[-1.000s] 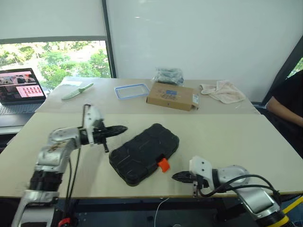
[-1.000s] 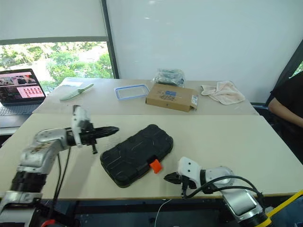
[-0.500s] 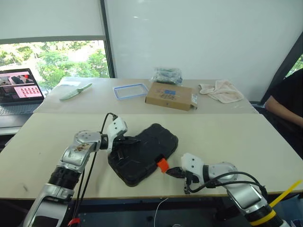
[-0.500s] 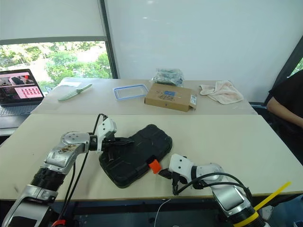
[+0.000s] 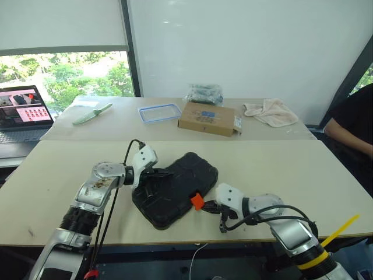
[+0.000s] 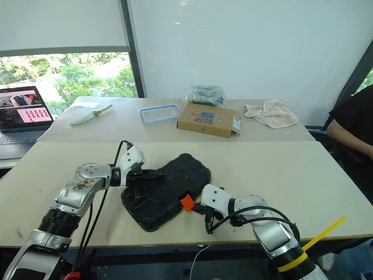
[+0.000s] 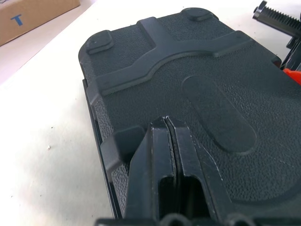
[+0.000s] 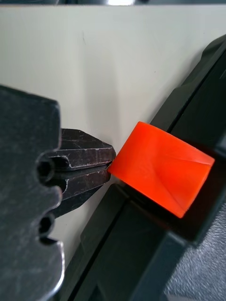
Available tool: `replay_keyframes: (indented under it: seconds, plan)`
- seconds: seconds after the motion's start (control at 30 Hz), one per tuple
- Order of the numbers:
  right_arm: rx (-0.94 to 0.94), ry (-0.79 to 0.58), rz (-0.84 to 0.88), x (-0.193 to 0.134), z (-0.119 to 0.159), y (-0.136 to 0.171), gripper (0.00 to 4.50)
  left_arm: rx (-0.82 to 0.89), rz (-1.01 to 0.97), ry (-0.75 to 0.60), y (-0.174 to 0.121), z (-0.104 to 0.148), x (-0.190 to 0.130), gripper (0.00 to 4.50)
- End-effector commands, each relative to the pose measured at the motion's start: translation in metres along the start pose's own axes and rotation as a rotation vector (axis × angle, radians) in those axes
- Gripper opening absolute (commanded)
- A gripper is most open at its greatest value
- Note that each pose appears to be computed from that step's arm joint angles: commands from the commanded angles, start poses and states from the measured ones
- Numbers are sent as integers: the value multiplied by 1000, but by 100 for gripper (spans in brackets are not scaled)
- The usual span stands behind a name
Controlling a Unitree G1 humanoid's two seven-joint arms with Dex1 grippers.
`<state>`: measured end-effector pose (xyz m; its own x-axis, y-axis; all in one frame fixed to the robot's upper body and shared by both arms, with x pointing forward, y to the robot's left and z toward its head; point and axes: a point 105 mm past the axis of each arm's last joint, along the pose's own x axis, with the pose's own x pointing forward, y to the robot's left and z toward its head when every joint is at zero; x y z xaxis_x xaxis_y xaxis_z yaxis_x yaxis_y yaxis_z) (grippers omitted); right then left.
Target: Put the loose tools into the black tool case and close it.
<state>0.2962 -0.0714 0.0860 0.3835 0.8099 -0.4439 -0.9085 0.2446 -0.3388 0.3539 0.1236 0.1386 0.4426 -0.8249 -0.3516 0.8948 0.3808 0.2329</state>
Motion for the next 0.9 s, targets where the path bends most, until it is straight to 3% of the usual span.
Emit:
replay_keyframes:
  seconds: [0.03, 0.57, 0.9]
  plan:
    - [-24, -15, -3, 3, 14, -4, 0, -48, -27, 85, -9, -26, 6, 6]
    - [26, 37, 110, -24, 7, 19, 0, -58, -39, 109, -13, -32, 5, 6]
    - [-13, -12, 48, -15, 22, -1, 0, -67, -34, 111, -12, -33, 4, 6]
